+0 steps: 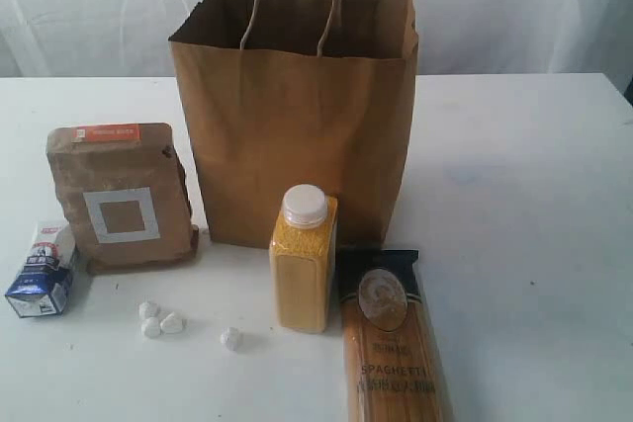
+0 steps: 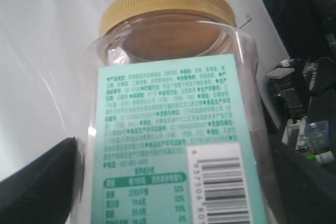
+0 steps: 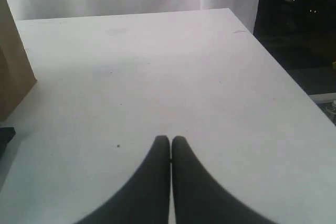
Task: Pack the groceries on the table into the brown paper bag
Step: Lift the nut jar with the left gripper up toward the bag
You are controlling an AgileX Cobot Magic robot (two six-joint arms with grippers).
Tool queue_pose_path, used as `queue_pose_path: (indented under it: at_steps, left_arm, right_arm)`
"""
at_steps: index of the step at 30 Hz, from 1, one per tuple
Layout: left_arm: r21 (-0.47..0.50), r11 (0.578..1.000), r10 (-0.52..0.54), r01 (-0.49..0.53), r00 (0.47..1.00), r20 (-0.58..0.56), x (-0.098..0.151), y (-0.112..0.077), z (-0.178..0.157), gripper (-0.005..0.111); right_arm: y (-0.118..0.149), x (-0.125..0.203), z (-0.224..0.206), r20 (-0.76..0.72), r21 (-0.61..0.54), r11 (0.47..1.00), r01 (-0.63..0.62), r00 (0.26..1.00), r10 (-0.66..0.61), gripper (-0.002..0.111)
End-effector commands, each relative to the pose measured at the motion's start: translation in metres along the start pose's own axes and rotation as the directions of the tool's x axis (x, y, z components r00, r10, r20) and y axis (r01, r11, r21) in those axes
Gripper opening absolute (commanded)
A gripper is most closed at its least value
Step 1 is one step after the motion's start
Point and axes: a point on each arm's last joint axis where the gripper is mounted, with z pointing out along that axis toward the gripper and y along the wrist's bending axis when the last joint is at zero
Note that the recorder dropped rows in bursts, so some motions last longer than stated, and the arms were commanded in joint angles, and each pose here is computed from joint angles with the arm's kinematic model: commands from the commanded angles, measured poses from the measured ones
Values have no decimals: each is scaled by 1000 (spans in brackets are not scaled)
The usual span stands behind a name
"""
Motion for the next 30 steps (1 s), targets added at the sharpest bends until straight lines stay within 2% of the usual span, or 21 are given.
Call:
queue_pose_path:
  at_steps: [1, 2, 5, 7, 10, 13, 16, 24, 30]
  left_arm:
    - [133, 985, 89, -109, 984, 152, 14, 10, 28, 0]
    - [175, 979, 72, -105, 981, 182, 19, 9, 38, 0]
    - [215, 973, 45, -87, 980, 195, 28, 6, 55, 0]
    - [258, 963, 21, -73, 980, 196, 34, -4, 66, 0]
    - [216, 973, 56, -79, 992, 114, 42, -4, 73, 0]
    - [264, 956, 112, -128, 991, 74, 47, -9, 72, 0]
    - [283, 950, 110, -130, 990, 88, 46, -10, 71, 0]
    - [193, 972, 136, -134, 991, 2, 54, -2, 74, 0]
    - [251, 965, 111, -74, 984, -137, 67, -6, 72, 0]
  right_arm:
    - [0, 1, 0, 6, -3, 1000, 7, 1000, -7, 0]
    - [0, 1, 0, 6, -3, 1000, 7, 1000, -7, 0]
    - [0, 1, 0, 6, -3, 1000, 7, 1000, -7, 0]
    - [0, 1, 0, 6, -3, 1000, 7, 1000, -7, 0]
    - [0, 1, 0, 6, -3, 1000, 7, 1000, -7, 0]
    - [0, 1, 0, 6, -3, 1000, 7, 1000, -7, 0]
    - [0, 1, 0, 6, -3, 1000, 7, 1000, -7, 0]
    - [0, 1, 0, 6, -3, 1000, 7, 1000, -7, 0]
    - [0, 1, 0, 6, -3, 1000, 7, 1000, -7, 0]
